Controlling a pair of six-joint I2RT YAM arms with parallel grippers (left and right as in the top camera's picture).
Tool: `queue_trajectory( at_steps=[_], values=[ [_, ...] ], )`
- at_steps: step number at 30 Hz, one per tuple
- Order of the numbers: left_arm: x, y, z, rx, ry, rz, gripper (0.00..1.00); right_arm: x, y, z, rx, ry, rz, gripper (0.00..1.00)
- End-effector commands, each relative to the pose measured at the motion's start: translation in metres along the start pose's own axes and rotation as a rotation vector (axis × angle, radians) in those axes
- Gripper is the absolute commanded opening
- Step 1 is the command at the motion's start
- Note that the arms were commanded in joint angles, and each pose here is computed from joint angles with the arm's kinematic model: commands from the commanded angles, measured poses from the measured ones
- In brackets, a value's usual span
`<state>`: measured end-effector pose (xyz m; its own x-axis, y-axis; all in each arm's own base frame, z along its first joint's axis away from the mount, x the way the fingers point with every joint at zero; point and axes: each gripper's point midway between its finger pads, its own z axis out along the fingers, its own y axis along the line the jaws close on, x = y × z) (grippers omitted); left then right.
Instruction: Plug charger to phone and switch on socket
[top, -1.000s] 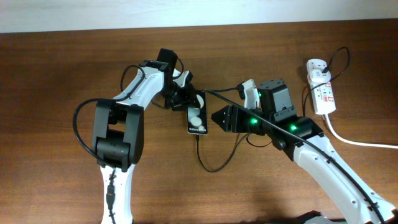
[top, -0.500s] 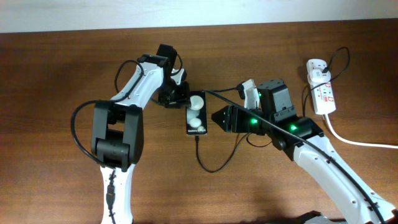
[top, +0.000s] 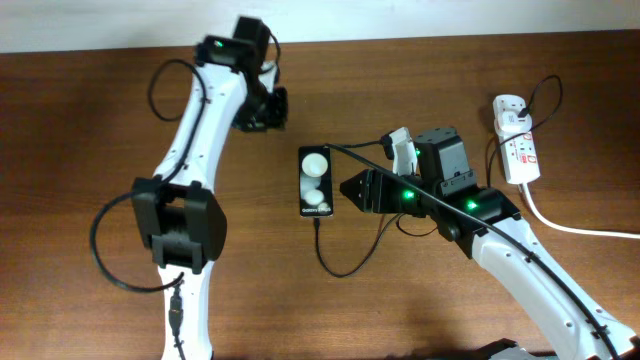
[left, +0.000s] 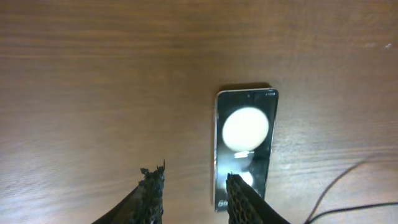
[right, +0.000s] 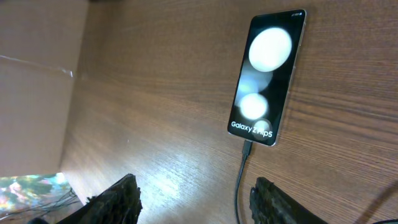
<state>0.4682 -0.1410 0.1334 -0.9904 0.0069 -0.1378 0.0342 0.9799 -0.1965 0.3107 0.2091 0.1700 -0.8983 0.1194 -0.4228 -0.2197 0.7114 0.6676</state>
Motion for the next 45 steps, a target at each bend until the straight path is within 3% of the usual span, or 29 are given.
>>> queue_trajectory(
  at_steps=[1, 7, 16, 24, 35, 44, 45],
  values=[
    [-0.017, 0.019, -0.053, -0.058, -0.112, -0.025, 0.36, -0.008, 0.003, -0.004, 0.002, -0.023, -0.019, 0.60],
    [-0.005, 0.025, -0.124, -0.059, -0.199, -0.018, 0.35, -0.009, 0.003, -0.004, 0.001, -0.024, -0.025, 0.60],
    [0.008, 0.017, -0.181, -0.039, -0.320, 0.023, 0.36, -0.008, -0.005, -0.010, 0.058, -0.030, -0.045, 0.59],
    [0.026, 0.011, -0.231, -0.020, -0.430, 0.039, 0.38, -0.036, -0.038, -0.081, 0.221, -0.113, 0.009, 0.61],
    [0.033, 0.009, -0.244, -0.014, -0.458, 0.042, 0.43, -0.076, -0.097, -0.204, 0.472, -0.286, 0.149, 0.60],
    [0.033, 0.010, -0.244, -0.015, -0.457, 0.042, 0.58, -0.080, -0.158, -0.265, 0.590, -0.419, 0.321, 0.21],
    [0.033, 0.010, -0.244, -0.015, -0.457, 0.042, 0.63, -0.081, -0.164, -0.267, 0.592, -0.422, 0.323, 0.17]
  ],
)
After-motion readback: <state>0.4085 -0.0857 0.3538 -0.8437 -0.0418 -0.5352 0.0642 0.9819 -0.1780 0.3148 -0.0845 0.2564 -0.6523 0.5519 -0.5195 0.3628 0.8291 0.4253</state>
